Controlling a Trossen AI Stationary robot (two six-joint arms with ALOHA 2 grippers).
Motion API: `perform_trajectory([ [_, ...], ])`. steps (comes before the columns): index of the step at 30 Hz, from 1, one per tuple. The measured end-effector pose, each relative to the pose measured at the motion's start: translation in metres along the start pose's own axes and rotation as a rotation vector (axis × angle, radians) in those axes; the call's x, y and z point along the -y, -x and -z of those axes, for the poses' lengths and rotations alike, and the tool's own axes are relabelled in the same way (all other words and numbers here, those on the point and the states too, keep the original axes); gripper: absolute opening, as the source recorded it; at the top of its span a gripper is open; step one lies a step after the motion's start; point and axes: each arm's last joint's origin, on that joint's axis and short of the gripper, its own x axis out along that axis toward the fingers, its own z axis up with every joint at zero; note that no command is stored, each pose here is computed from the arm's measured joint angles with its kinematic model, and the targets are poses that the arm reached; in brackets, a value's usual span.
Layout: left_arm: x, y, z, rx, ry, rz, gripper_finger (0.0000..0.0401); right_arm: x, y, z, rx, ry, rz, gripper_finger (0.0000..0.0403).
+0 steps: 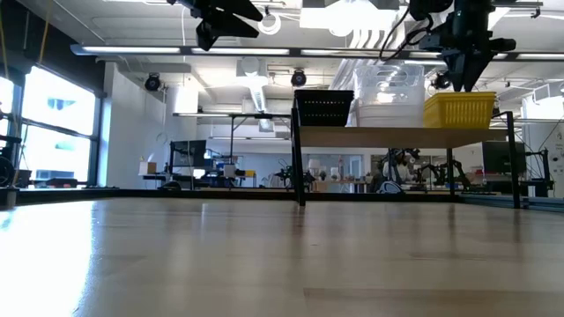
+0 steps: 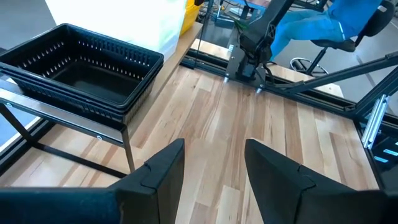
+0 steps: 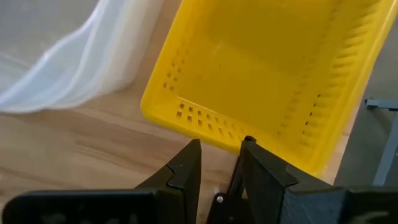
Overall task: Stack baskets on shelf by color
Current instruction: Stack the yellow bin on top of the stacked yellow bins on the shelf, then return to Home Position
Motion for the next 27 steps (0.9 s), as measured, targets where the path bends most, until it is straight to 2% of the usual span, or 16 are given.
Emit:
perform_trajectory([
  [11, 0.000, 0.000, 0.000, 0.000, -0.008, 0.000, 0.0158, -0.001, 0.002, 0.007, -0.045, 0.010, 0.004, 0.0098],
  [22, 0.000, 0.000, 0.000, 0.000, -0.008, 0.000, 0.0158, 0.000, 0.021, 0.008, 0.018, 0.022, 0.005, 0.0098],
  [27, 0.000, 0.001, 0.000, -0.001, -0.007, 0.001, 0.0158, -0.005, 0.034, 0.011, 0.074, 0.030, -0.082, 0.0098],
])
